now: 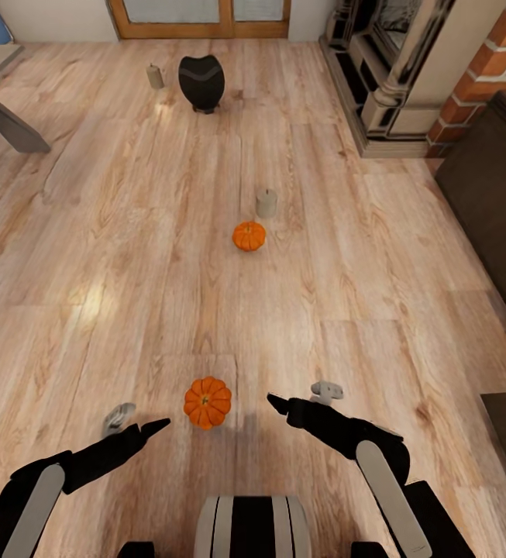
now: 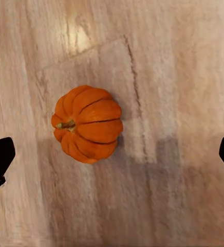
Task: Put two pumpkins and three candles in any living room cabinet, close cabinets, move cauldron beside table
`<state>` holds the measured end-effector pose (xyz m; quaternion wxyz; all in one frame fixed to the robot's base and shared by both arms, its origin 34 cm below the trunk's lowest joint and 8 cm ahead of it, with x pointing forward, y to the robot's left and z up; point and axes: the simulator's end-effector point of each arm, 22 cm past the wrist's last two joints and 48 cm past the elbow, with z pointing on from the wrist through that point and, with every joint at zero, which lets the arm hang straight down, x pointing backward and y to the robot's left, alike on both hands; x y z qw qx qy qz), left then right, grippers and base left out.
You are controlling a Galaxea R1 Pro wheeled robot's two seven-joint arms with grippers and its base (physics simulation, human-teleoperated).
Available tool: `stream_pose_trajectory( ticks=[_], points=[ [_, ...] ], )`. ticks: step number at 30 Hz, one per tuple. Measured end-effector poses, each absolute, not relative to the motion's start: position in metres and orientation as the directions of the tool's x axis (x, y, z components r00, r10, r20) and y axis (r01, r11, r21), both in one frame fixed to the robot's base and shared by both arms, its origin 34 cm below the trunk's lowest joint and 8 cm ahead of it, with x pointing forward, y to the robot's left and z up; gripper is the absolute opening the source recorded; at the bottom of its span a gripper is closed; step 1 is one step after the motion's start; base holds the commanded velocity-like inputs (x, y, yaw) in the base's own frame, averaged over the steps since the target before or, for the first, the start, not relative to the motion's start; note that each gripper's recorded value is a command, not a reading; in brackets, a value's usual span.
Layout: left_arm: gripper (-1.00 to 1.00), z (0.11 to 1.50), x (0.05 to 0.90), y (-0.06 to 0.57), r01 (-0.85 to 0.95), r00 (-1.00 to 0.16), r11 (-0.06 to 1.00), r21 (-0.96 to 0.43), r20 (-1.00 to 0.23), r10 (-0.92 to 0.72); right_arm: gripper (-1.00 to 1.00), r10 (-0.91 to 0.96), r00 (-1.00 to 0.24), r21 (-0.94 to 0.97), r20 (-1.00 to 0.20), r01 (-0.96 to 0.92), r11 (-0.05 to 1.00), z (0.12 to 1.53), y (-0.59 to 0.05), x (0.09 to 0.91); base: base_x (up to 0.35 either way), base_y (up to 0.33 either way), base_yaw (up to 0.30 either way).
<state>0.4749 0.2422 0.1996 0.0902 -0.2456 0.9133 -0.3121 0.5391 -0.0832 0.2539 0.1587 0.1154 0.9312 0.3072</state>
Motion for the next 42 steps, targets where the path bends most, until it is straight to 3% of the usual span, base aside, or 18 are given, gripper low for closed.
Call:
stream_pose_trajectory(
  ticks=[5,13,29,35,42],
  points=[
    [1.0,0.2,0.475,0.232,-0.385,-0.862,0.647,-0.658,0.005,-0.507,1.0,0.25,-0.936,0.82,-0.248,-0.065,0.568,0.296,-0.07,0.531,0.0,0.0,0.0],
    [1.0,0.189,0.471,0.231,-0.391,-0.859,0.642,-0.659,0.011,-0.512,1.0,0.312,-0.926,0.867,-0.214,-0.033,0.497,0.296,-0.094,0.525,0.0,0.0,0.0],
    [1.0,0.164,0.451,0.234,-0.432,-0.856,0.641,-0.634,0.063,-0.514,1.0,0.32,-0.936,0.872,-0.149,0.028,0.488,0.266,-0.092,0.511,0.0,0.0,0.0],
    [1.0,0.172,0.457,0.228,-0.425,-0.842,0.568,-0.705,0.077,-0.535,1.0,0.315,-0.941,0.872,-0.125,0.048,0.488,0.255,-0.09,0.504,0.0,0.0,0.0],
    [1.0,0.165,0.452,0.228,-0.438,-0.838,0.562,-0.702,0.093,-0.537,1.0,0.317,-0.943,0.871,-0.105,0.066,0.487,0.246,-0.09,0.499,0.0,0.0,0.0]
  ],
)
